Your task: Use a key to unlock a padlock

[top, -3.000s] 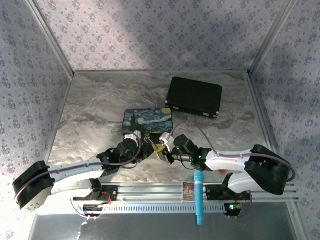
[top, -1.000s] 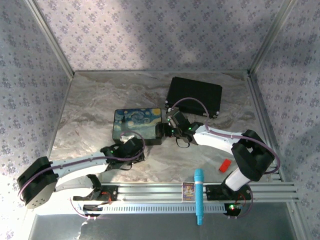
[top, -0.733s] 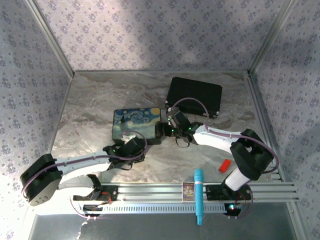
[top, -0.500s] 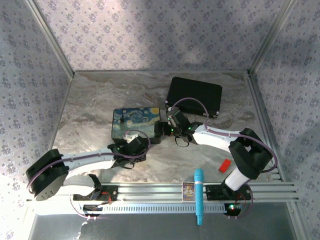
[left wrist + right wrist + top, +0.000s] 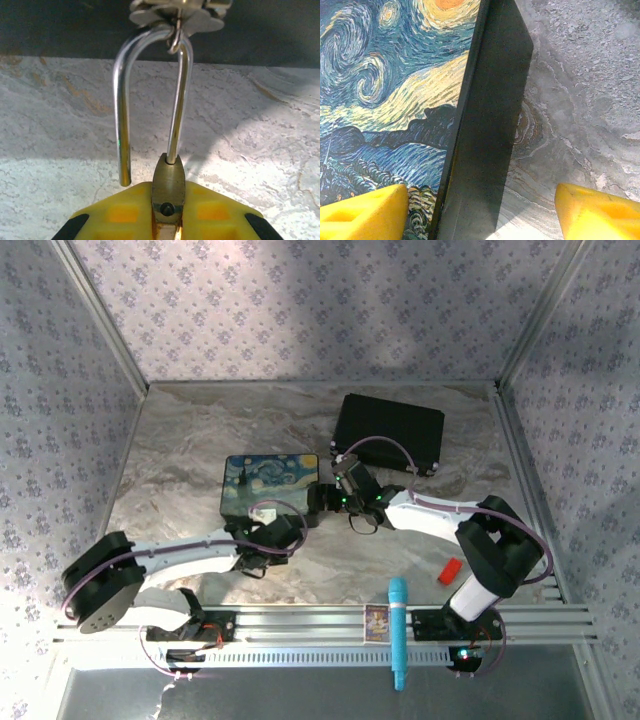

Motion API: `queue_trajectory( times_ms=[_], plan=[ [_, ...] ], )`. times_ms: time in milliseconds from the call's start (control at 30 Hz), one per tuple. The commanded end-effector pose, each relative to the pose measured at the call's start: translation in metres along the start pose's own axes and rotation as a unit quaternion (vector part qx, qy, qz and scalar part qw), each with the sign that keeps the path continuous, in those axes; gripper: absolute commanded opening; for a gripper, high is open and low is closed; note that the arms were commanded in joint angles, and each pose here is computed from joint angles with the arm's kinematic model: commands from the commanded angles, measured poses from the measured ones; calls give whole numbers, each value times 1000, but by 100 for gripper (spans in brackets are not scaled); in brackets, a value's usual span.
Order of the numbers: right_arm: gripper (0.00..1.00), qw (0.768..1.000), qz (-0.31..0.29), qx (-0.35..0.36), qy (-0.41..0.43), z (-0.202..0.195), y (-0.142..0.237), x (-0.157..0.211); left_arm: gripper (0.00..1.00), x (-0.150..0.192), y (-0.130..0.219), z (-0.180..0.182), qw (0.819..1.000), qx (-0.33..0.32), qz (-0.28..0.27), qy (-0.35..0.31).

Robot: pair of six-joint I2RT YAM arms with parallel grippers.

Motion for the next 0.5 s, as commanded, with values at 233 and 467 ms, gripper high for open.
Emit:
queue_trajectory(
  times_ms=[233,467],
  plan=[
    [77,985,119,122,-14,-58,0,71,21,7,-3,-2,993,-98,-5,-64],
    [78,985,114,125,-21,-60,1,73,24,13,-1,-17,983,-146,-15,-109]
  ],
)
Point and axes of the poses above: each hand's point on the last joint's axis, 136 mm out from that joint toward the fingers, its own y axis back along the fingers, its own z axis along the line the jaws close on, x = y × z, the point moved 6 cm from there along y, back along the fingers, and after that the axes turned 5 degrees about y, right-handed, at the moved point
